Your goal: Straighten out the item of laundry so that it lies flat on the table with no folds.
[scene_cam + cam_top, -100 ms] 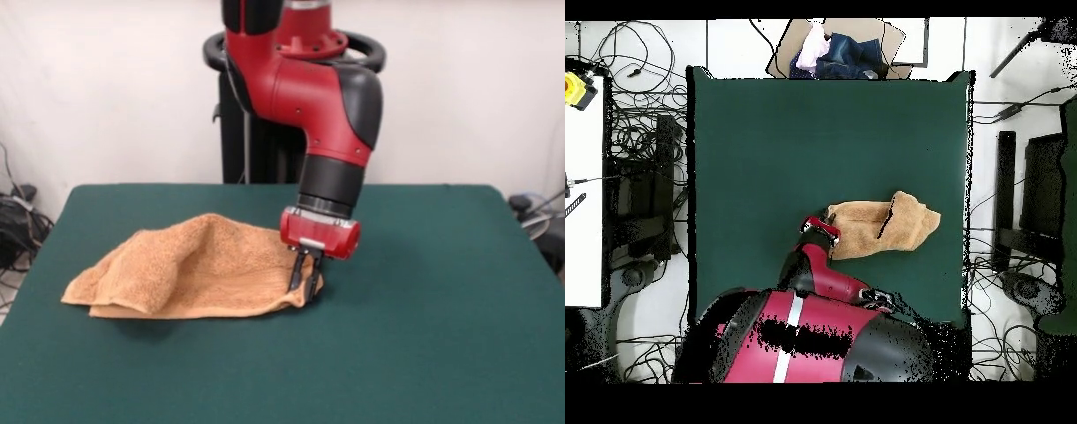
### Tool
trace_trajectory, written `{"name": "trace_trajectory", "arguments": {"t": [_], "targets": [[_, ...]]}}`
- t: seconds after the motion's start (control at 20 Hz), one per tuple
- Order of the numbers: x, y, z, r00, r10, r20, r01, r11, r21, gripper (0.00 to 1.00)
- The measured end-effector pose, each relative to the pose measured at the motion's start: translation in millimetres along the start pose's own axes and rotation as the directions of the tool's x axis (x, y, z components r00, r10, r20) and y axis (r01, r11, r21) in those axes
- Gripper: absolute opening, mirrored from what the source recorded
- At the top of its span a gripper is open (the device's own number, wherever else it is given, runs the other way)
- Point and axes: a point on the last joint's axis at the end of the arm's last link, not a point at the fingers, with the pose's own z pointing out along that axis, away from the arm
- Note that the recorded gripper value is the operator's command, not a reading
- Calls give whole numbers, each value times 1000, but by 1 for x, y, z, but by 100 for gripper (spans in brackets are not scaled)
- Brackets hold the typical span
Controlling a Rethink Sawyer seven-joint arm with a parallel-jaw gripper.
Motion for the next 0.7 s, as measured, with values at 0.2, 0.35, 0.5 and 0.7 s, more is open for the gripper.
{"name": "trace_trajectory", "arguments": {"t": [0.2, 0.35, 0.5, 0.7], "targets": [[0, 14, -17, 998, 12, -69, -13, 1000, -14, 0], [-1, 22, -29, 994, 15, -104, -17, 1000, -21, 0], [-6, 28, -46, 990, 15, -139, -19, 1000, -25, 0], [-13, 30, -61, 987, 15, -161, -19, 999, -25, 0]]}}
